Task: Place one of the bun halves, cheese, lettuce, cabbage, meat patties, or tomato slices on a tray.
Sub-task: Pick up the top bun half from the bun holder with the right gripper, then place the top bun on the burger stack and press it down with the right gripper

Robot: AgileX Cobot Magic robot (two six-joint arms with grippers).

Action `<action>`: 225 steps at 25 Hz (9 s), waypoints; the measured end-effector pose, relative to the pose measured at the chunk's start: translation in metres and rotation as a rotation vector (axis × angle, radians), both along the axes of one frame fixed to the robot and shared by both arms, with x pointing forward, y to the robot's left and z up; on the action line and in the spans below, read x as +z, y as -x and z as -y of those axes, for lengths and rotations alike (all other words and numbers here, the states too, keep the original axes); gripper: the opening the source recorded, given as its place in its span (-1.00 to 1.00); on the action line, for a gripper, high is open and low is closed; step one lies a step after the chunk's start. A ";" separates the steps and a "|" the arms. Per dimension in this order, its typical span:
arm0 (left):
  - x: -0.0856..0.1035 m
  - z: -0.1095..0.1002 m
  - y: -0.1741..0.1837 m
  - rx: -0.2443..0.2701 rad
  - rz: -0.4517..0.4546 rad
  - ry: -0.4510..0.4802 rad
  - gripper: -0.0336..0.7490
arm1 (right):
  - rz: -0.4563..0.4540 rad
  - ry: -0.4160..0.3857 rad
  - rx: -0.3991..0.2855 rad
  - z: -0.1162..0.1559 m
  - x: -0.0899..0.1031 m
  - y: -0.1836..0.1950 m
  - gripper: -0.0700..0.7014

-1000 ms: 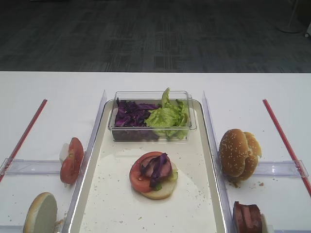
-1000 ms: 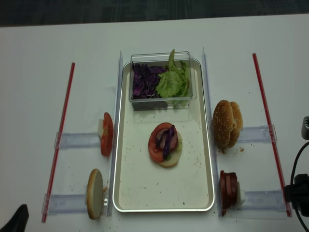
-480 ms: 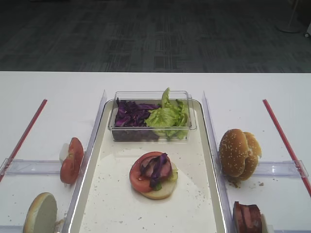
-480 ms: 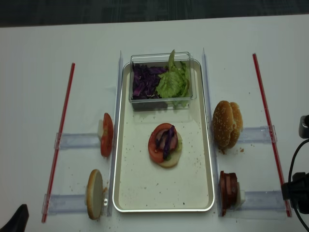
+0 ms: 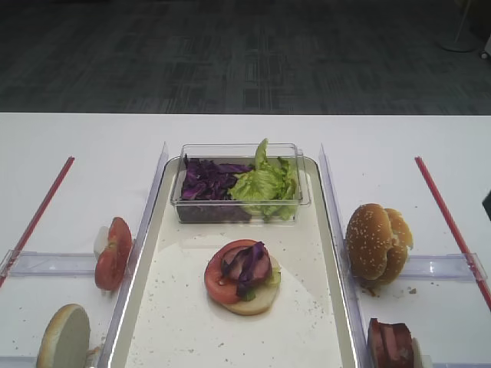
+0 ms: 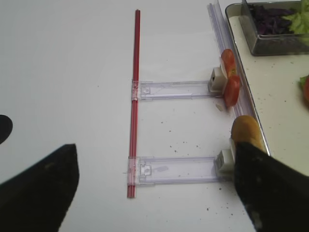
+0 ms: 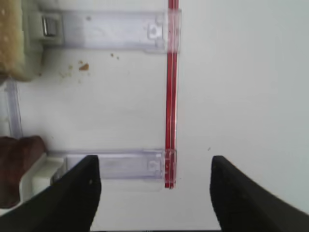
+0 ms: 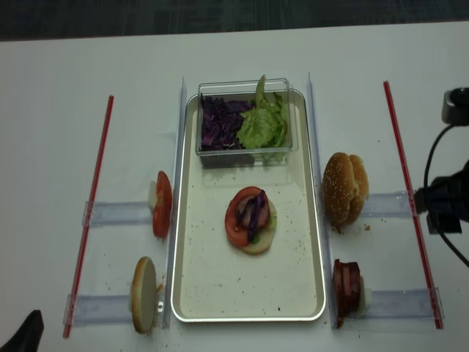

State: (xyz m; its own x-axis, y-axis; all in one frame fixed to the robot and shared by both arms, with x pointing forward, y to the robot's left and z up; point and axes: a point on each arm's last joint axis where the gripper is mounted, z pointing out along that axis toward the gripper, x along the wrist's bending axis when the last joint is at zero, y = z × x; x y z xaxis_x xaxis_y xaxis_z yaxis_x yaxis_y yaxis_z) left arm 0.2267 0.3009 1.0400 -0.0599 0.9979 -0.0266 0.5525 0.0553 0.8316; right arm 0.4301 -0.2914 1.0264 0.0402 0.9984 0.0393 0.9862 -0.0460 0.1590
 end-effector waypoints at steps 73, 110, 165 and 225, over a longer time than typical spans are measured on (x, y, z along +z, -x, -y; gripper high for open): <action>0.000 0.000 0.000 0.000 0.000 0.000 0.61 | -0.116 -0.193 0.251 -0.102 -0.029 -0.109 0.50; 0.000 0.000 0.000 0.000 0.000 0.000 0.61 | -0.166 -0.189 0.246 -0.104 -0.047 -0.115 -0.25; 0.000 0.000 0.000 0.000 0.000 0.000 0.61 | 0.042 -0.949 0.417 -0.154 0.029 -0.098 -0.29; 0.000 0.000 0.000 0.000 0.000 0.000 0.61 | -0.196 -0.872 0.321 -0.163 -0.071 -0.128 -0.29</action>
